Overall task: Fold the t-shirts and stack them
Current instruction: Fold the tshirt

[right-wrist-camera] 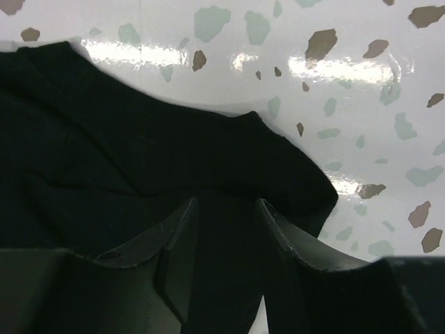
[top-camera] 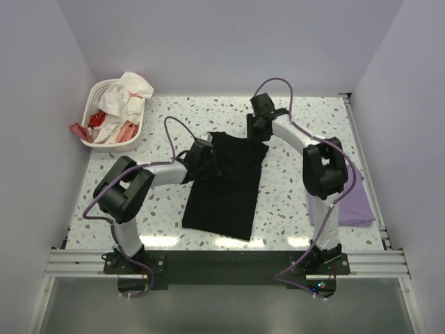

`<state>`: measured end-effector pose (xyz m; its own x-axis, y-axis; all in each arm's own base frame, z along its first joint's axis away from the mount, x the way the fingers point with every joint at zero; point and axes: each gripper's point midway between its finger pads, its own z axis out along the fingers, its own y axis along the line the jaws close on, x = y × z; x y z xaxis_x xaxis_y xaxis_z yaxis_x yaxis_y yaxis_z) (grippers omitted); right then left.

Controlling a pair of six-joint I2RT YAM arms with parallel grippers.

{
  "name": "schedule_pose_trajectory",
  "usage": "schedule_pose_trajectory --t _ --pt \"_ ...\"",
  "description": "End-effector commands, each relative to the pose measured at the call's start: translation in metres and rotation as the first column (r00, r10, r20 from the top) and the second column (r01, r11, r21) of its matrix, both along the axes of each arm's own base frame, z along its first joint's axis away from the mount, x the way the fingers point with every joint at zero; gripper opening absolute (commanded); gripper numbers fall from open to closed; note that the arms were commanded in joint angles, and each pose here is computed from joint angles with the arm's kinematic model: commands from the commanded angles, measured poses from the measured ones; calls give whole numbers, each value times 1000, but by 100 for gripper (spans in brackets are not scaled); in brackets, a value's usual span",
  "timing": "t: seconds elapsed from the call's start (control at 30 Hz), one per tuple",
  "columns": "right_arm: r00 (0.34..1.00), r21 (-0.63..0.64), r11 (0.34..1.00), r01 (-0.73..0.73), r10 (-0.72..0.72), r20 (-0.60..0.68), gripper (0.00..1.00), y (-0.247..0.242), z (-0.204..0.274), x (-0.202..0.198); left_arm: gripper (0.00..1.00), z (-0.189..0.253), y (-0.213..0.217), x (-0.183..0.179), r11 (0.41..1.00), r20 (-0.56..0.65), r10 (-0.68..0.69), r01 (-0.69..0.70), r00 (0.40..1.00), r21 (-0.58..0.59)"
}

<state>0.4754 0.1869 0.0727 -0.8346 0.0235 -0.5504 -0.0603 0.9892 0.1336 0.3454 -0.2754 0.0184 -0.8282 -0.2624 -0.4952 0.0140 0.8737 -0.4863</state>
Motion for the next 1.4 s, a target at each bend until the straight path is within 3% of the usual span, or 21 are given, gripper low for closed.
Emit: schedule_pose_trajectory --t 0.0,0.23,0.4,0.53,0.73,0.8,0.83,0.9,1.0,1.03,1.2,1.37 --pt "1000 -138 990 -9 8 -10 43 -9 -8 -1 0 -10 7 6 1000 1 -2 2 1000 27" --pt "999 -234 971 -42 41 -12 46 -13 -15 2 0 -13 8 6 1000 -4 -5 5 1000 26" --pt "996 -211 974 -83 78 -32 31 -5 -17 3 0 -15 6 5 1000 -10 -10 10 1000 21" --pt "994 -158 982 -107 105 -22 11 7 -12 6 0 -16 6 4 1000 -12 -12 12 1000 19" --pt "994 -127 986 -105 107 14 3 17 5 16 0 -15 6 4 1000 -11 -14 14 1000 15" --pt "996 -142 987 -82 84 13 8 13 9 15 0 -14 5 5 1000 -8 -14 14 1000 13" --pt "998 -152 987 -54 58 19 17 7 10 16 0 -14 6 4 1000 -9 -17 18 1000 12" --pt "1000 -157 988 8 -3 28 21 -7 13 14 2 -9 4 6 1000 5 -27 27 1000 7" --pt "997 -78 994 81 -80 15 23 -29 14 8 13 10 -4 12 997 70 -73 74 995 -16" --pt "996 -53 994 94 -93 17 25 -33 15 7 21 19 -6 16 996 98 -81 84 992 -25" --pt "987 41 986 164 -164 -7 33 -58 14 0 46 79 -13 38 993 268 -107 118 957 -24" --pt "974 116 967 227 -225 -31 43 -70 10 -3 52 111 -32 32 986 358 -165 159 919 46"
